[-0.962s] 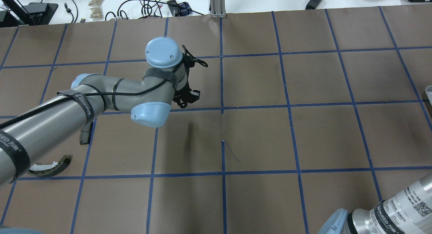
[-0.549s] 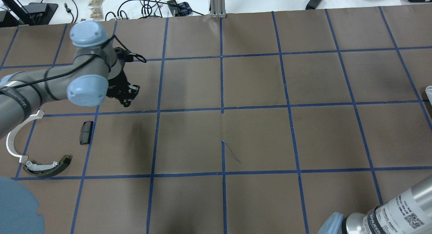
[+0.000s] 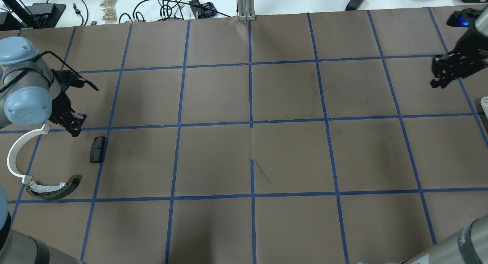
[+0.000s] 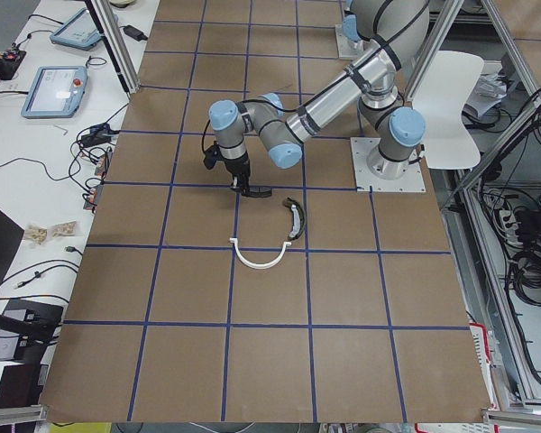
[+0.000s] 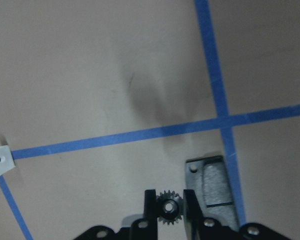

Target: Place bearing gear from tray to pile

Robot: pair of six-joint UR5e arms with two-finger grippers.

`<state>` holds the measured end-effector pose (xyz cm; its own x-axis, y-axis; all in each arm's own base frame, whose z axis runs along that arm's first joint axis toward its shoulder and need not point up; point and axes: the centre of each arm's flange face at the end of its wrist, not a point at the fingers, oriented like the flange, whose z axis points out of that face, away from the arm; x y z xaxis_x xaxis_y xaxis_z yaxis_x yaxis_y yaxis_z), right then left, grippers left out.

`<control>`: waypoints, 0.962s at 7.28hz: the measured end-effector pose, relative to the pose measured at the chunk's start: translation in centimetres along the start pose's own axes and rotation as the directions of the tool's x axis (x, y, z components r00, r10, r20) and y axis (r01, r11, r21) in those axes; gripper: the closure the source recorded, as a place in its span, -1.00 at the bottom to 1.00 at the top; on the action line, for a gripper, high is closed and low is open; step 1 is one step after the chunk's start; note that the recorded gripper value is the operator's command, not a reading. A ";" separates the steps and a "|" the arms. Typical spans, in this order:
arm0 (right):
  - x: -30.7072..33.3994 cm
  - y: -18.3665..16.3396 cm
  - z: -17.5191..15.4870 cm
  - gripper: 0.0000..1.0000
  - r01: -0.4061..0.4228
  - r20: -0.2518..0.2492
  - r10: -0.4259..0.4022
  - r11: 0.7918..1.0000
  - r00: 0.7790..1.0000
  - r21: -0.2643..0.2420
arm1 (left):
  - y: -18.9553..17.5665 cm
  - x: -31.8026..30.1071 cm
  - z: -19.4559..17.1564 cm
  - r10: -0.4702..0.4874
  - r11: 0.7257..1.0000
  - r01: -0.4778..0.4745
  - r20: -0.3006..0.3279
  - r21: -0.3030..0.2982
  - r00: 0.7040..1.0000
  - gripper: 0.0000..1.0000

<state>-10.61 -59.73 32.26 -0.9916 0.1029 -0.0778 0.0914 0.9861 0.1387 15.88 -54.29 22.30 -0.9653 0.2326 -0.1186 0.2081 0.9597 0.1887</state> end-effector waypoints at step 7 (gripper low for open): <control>-42.6 11.2 10.0 1.00 -0.161 0.063 0.160 0.987 0.985 0.023 | -0.9 1.3 -0.1 0.035 0.999 -0.035 -0.025 0.035 0.999 -1.00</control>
<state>33.58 -51.73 27.28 -0.9566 0.2669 -0.1168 0.2523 0.9594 0.1262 14.41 -54.84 22.10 -0.9610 0.2625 -0.0876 0.2466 0.9560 0.1589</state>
